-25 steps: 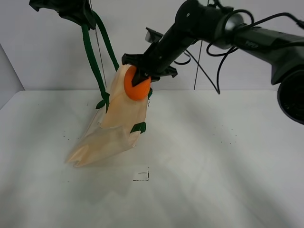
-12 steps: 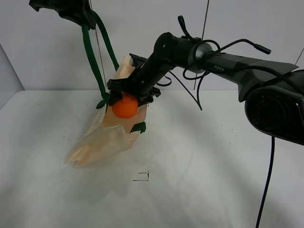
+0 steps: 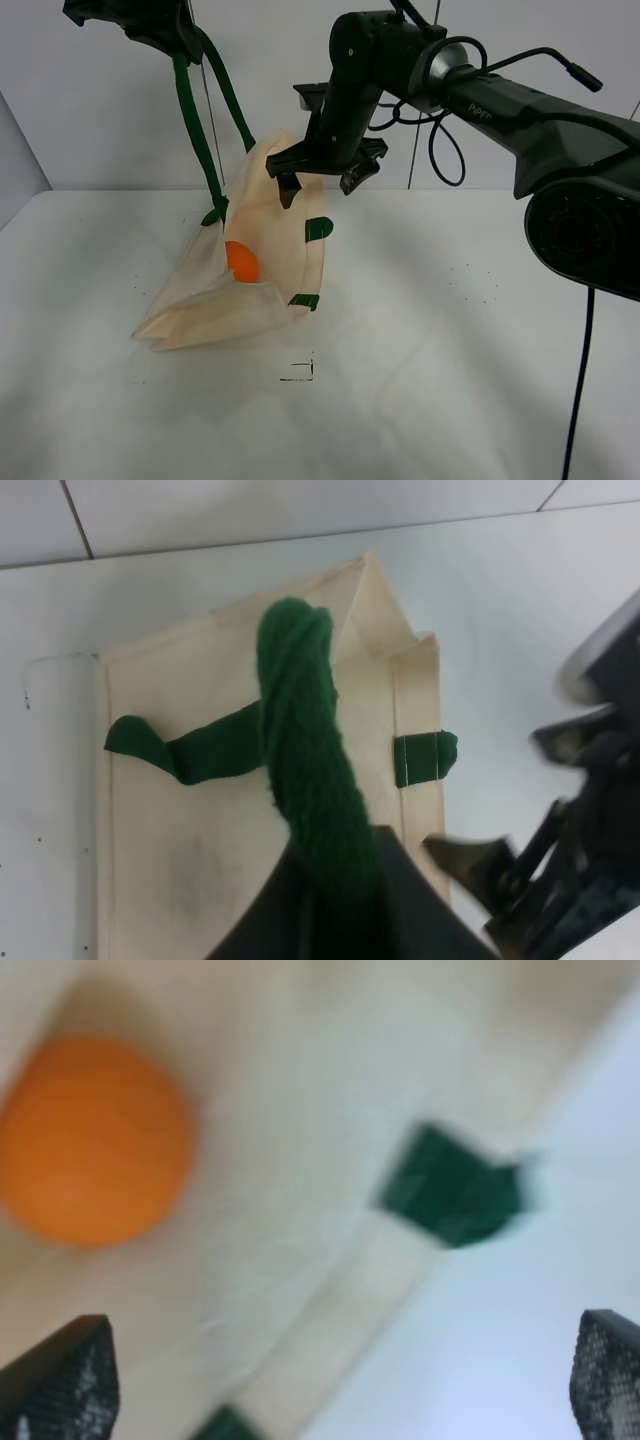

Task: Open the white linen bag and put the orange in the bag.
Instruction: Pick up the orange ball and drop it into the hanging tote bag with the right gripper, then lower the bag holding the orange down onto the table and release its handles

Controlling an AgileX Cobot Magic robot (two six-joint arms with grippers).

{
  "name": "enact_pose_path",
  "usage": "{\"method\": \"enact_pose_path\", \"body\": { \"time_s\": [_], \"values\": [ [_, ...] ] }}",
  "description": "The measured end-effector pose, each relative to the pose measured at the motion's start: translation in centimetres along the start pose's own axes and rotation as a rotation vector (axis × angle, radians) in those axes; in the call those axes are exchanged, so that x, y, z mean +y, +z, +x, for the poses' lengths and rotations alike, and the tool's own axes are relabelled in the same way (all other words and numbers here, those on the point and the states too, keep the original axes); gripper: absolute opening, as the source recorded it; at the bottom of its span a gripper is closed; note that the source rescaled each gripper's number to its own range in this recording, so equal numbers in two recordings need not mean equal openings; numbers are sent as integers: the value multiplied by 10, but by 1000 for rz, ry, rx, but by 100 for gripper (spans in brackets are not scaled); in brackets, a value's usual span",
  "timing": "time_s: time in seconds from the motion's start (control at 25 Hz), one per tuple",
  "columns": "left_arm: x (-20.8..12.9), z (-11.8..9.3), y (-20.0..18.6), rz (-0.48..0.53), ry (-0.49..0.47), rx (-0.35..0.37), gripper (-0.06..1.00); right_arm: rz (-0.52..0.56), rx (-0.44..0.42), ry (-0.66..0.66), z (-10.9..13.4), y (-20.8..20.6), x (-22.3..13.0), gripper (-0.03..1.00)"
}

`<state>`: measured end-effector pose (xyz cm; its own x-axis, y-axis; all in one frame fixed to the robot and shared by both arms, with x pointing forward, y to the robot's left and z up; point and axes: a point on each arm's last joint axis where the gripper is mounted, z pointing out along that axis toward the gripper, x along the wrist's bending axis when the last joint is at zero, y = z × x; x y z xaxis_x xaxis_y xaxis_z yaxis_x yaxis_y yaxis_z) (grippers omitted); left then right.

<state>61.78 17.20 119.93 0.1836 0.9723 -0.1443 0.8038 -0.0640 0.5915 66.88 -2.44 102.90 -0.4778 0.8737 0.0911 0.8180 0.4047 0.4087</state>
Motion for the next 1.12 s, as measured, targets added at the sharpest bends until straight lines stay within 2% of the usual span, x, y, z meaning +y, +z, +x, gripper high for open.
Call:
{"method": "enact_pose_path", "body": {
  "time_s": [0.16, 0.28, 0.4, 0.72, 0.84, 1.0, 1.12],
  "values": [
    [0, 0, 0, 0, 0, -1, 0, 2, -24, 29, -14, -1, 1, 100],
    [0, 0, 0, 0, 0, 0, 0, -1, -60, 60, -37, -2, 2, 100],
    [0, 0, 0, 0, 0, 0, 0, -6, -101, 112, -71, -5, 2, 100],
    [0, 0, 0, 0, 0, 0, 0, -19, -202, 303, -180, -22, -12, 100],
    [0, 0, 0, 0, 0, 0, 0, -23, -228, 362, -212, -29, -20, 100],
    [0, 0, 0, 0, 0, 0, 0, -26, -250, 412, -238, -36, -29, 100],
    [0, 0, 0, 0, 0, 0, 0, -29, -250, 429, -245, -38, -31, 100]
  ]
}}
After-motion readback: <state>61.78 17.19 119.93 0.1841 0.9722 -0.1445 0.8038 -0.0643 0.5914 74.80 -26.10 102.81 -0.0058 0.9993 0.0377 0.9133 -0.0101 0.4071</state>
